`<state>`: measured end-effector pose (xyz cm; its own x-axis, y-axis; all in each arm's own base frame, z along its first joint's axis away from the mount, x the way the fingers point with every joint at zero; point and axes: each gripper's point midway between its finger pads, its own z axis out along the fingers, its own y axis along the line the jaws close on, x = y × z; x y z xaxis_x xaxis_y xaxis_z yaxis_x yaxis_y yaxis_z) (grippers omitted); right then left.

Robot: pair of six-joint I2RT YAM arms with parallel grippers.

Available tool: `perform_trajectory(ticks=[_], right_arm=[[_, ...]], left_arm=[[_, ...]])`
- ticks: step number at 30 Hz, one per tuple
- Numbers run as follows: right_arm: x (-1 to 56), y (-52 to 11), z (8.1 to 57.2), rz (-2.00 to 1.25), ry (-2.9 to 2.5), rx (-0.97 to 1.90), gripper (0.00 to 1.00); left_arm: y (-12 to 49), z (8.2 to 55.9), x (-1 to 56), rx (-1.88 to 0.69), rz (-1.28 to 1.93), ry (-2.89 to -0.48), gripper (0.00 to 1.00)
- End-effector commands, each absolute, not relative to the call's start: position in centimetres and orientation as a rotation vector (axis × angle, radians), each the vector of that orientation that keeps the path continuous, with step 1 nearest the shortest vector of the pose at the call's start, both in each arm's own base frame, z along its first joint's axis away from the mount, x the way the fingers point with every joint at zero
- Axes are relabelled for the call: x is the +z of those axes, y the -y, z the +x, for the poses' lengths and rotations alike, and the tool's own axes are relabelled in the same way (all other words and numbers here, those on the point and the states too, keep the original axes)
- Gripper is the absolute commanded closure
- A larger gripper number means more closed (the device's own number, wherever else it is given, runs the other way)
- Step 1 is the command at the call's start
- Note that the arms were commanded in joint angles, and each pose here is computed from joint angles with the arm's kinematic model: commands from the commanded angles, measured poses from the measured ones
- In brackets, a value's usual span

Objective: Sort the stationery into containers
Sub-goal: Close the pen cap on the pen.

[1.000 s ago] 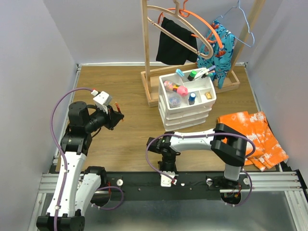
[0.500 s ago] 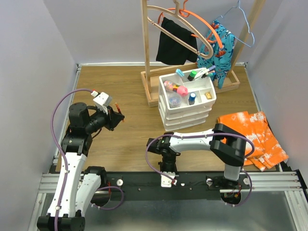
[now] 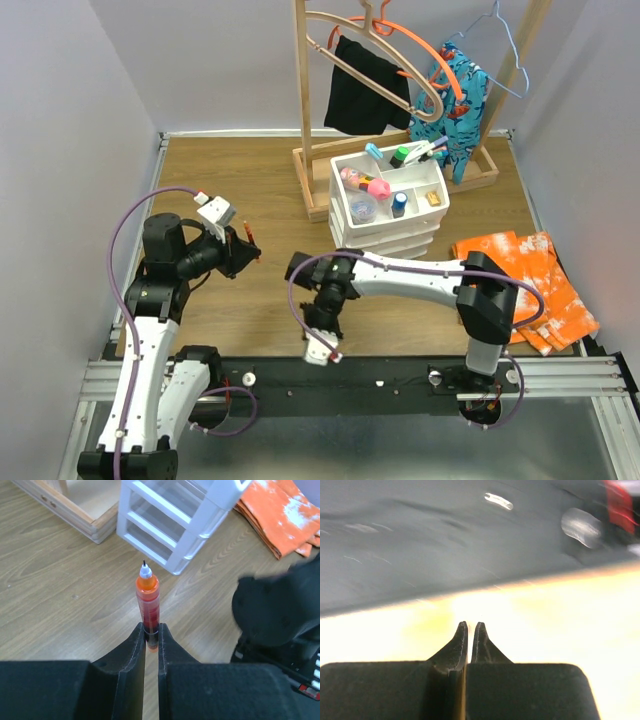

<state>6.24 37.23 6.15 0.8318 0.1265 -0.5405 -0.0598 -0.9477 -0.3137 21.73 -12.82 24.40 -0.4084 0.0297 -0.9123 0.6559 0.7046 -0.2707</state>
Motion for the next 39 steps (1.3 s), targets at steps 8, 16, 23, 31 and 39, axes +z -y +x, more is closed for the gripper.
perform_trajectory(ticks=[8, 16, 23, 31, 39], right_arm=[[10.7, -37.7, 8.9, -2.521, -0.856, 0.844, 0.99], [5.6, -38.8, 10.4, -2.313, -1.443, 0.876, 0.99], [4.2, -40.0, 13.3, -2.165, -1.546, 0.776, 0.99], [1.9, -39.7, 14.9, -2.093, -1.626, 0.665, 0.99], [0.7, -39.2, 15.2, -2.062, -1.675, 0.633, 0.87]], left_arm=[[14.3, 20.3, 25.2, -0.893, 0.665, -1.868, 0.88], [14.6, 21.1, 25.1, -0.932, 0.61, -1.869, 0.88], [14.6, 21.5, 25.2, -0.93, 0.585, -1.87, 0.88], [14.3, 21.5, 24.7, -0.912, 0.577, -1.876, 0.87], [14.3, 21.6, 24.8, -0.912, 0.577, -1.877, 0.87]])
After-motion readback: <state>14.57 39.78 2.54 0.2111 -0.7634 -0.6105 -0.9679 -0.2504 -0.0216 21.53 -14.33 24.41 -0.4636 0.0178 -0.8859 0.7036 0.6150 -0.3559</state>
